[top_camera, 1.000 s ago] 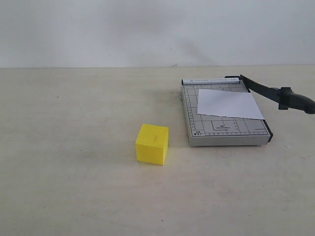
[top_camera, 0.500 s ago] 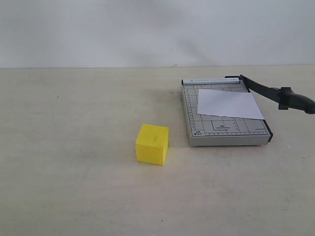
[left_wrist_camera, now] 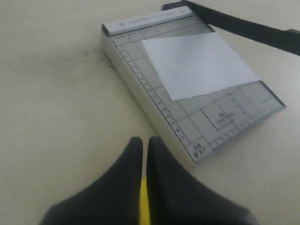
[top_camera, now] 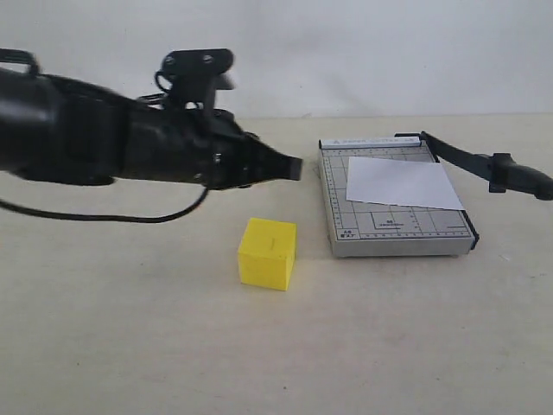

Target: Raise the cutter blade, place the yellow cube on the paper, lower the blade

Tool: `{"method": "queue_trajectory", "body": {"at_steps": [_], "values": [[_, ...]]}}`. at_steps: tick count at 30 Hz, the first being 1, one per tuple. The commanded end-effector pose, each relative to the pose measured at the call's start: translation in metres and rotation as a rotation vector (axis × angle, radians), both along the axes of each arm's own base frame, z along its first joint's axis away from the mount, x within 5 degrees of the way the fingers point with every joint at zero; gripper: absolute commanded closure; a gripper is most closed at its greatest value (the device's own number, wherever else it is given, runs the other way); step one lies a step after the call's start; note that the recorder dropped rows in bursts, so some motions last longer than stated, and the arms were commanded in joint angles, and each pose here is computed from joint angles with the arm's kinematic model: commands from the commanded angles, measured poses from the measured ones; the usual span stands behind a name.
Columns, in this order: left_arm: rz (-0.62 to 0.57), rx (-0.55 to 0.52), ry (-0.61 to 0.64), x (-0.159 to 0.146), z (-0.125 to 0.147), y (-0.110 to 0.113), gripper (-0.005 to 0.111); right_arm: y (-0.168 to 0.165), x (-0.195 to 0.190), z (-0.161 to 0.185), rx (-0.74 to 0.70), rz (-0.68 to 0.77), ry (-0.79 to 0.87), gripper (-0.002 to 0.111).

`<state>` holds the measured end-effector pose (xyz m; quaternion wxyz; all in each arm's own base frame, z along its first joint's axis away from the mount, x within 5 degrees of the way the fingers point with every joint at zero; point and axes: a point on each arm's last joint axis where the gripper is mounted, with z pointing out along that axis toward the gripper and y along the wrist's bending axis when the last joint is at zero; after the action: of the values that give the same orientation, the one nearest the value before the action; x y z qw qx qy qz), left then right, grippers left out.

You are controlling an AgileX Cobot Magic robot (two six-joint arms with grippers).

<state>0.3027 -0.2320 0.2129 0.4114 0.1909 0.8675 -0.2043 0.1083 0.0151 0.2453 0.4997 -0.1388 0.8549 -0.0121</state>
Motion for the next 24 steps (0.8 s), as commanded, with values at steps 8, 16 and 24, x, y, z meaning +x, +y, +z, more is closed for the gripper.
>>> {"method": "queue_trajectory", "body": {"at_steps": [8,16,24], "values": [[-0.084,-0.109,-0.015,0.058,-0.041,-0.12,0.102,0.001,0.013,-0.014,-0.033,0.0,0.107,0.108],[-0.063,0.004,-0.016,0.075,-0.095,-0.128,0.102,0.001,0.013,-0.014,-0.025,-0.006,0.105,0.108],[-0.085,0.006,0.003,0.076,-0.111,-0.133,0.102,0.001,0.013,-0.014,-0.025,-0.006,0.105,0.108]]}}
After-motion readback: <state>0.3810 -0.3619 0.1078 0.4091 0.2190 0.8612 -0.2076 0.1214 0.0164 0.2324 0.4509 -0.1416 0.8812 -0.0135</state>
